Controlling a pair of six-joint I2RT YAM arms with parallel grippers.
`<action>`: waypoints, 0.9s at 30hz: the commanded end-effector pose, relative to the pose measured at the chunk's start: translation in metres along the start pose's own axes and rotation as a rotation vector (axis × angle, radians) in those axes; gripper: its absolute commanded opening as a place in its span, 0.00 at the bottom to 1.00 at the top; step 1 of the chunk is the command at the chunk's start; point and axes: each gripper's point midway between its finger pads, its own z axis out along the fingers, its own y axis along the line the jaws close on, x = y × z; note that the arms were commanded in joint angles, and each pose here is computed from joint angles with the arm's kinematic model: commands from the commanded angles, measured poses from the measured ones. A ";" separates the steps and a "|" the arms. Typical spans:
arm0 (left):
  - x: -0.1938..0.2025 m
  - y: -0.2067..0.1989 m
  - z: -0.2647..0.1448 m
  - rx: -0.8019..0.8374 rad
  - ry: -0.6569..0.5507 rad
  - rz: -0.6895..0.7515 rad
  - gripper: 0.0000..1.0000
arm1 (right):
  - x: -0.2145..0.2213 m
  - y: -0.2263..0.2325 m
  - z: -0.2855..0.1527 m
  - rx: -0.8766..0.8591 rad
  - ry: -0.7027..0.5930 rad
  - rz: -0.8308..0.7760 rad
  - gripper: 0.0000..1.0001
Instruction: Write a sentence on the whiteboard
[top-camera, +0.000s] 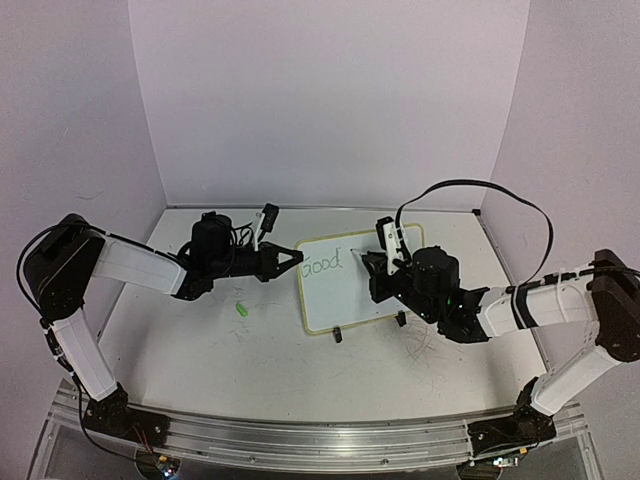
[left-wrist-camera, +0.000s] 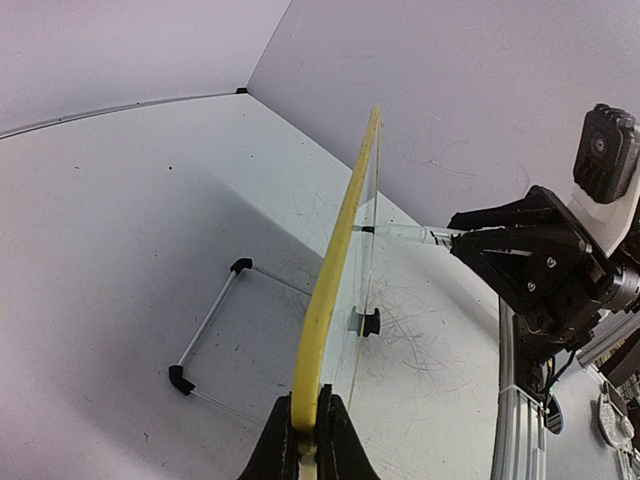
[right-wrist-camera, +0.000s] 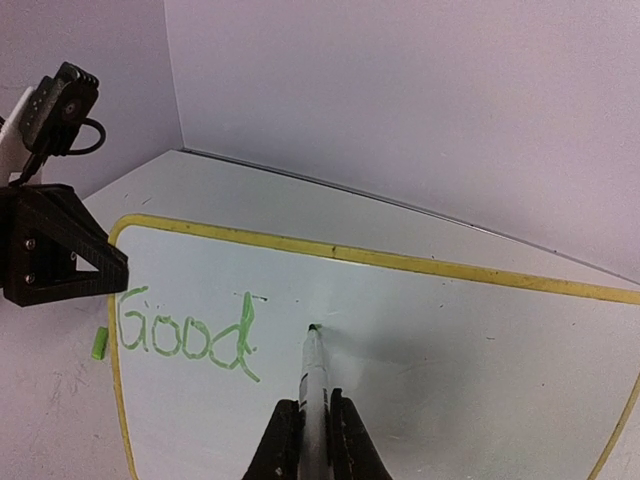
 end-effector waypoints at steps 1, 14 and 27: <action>-0.017 0.010 -0.009 -0.086 -0.053 0.072 0.00 | -0.003 0.001 0.003 0.008 -0.008 0.028 0.00; -0.020 0.010 -0.008 -0.085 -0.057 0.074 0.00 | 0.018 -0.001 -0.007 -0.005 0.043 0.062 0.00; -0.021 0.009 -0.009 -0.086 -0.060 0.076 0.00 | 0.030 -0.001 -0.009 0.000 0.077 0.074 0.00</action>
